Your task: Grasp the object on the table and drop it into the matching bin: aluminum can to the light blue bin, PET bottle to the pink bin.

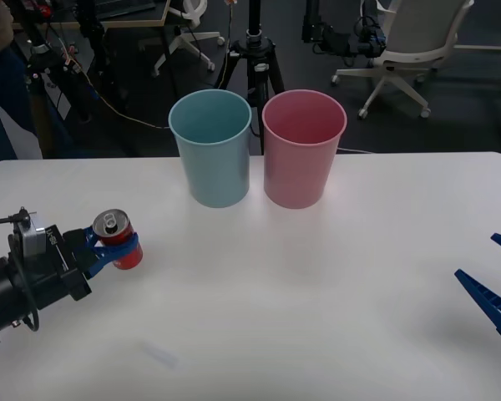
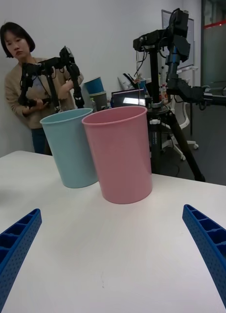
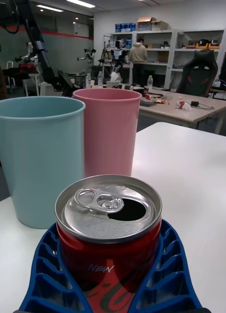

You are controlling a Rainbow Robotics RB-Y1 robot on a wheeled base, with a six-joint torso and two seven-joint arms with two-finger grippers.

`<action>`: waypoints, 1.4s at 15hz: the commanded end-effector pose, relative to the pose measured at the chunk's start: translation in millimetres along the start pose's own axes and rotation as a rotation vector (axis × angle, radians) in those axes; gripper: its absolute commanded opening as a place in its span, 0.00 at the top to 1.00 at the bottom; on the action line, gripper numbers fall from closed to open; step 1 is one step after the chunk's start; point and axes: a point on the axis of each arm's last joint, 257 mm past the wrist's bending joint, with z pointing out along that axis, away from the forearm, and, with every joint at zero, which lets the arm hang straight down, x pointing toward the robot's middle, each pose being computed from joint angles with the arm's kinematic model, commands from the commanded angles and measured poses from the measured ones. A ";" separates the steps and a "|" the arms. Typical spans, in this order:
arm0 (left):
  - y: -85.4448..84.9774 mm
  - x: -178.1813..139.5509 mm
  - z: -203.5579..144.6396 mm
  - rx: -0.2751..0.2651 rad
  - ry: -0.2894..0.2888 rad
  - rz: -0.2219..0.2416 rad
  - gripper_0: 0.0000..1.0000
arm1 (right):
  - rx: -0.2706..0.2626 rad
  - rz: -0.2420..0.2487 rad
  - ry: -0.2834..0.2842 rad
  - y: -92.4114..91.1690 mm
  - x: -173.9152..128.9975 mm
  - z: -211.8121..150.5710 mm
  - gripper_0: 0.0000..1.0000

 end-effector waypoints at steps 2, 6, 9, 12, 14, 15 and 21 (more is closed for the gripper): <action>26.4 -35.3 14.2 -0.010 -0.030 0.045 1.00 | 0.000 0.000 0.000 0.0 0.0 0.0 0.00; 36.1 -59.5 34.9 0.004 -0.036 0.029 1.00 | 0.000 0.000 0.000 0.0 0.0 0.0 0.00; 36.2 -78.3 37.2 0.008 -0.032 0.045 1.00 | 0.000 0.000 0.000 0.0 0.0 0.0 0.00; 31.6 -102.0 40.2 0.023 -0.037 0.036 1.00 | 0.000 0.000 0.000 0.0 0.0 0.0 0.00; 34.2 -125.7 46.3 0.018 -0.055 0.057 1.00 | 0.000 0.000 0.000 0.0 0.0 0.0 0.00; 35.6 -134.6 50.6 0.019 -0.064 0.059 1.00 | 0.000 0.000 0.000 0.0 0.0 0.0 0.00; 55.4 -172.4 90.8 -0.005 -0.057 0.039 1.00 | 0.000 0.000 0.000 0.0 0.0 0.0 0.00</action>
